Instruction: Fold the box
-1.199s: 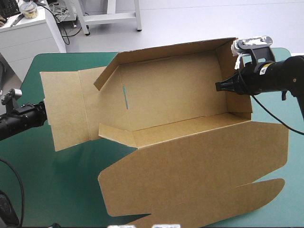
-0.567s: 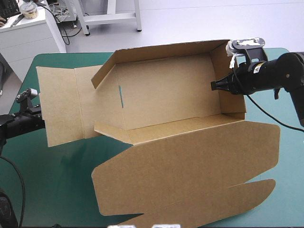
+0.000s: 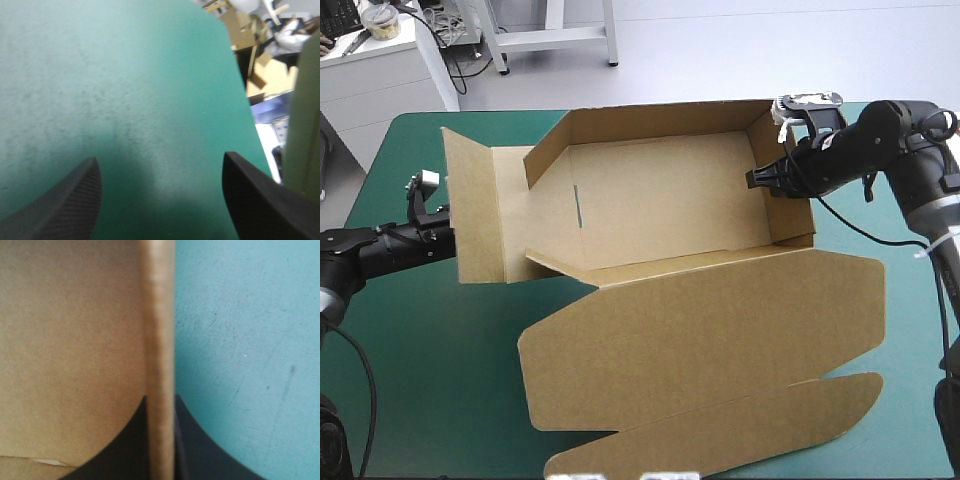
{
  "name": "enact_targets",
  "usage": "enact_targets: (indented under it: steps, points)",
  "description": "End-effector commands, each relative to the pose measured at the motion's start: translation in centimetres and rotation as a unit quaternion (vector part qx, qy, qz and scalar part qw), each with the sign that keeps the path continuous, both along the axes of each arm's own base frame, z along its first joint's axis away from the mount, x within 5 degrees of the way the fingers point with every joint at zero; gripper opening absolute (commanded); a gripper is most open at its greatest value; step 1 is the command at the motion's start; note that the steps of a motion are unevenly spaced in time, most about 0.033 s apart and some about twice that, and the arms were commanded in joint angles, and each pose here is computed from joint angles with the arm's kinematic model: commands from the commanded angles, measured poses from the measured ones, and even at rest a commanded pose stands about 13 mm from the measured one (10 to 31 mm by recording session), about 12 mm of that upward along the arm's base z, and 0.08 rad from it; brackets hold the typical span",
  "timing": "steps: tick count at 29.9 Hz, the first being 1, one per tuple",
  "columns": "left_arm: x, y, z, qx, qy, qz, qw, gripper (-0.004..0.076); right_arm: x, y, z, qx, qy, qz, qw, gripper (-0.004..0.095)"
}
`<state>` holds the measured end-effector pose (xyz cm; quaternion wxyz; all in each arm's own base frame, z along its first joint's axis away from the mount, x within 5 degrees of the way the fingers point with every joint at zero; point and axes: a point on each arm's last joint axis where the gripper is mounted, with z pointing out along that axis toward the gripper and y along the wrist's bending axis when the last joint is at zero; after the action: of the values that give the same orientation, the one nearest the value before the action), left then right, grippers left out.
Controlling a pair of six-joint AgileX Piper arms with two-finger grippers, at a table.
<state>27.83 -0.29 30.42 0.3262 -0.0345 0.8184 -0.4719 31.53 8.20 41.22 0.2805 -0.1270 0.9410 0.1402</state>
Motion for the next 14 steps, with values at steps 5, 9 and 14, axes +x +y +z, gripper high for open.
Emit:
enact_targets:
  steps: [5,9,14]
  points:
    - [-0.8,-3.7,3.6,-0.083,-0.080,-0.080,0.990,0.0493,0.0,-0.2,1.6,0.009,-0.052,-0.008,0.999,-0.0019]
    - [-1.1,-4.9,3.8,-0.087,-0.081,-0.106,0.987,0.0493,0.2,-0.5,1.4,-0.007,-0.052,-0.014,0.999,-0.0020]
    - [-1.2,-5.1,5.3,-0.116,-0.104,-0.125,0.980,0.0493,0.3,-0.7,1.4,-0.022,-0.057,-0.020,0.998,-0.0020]
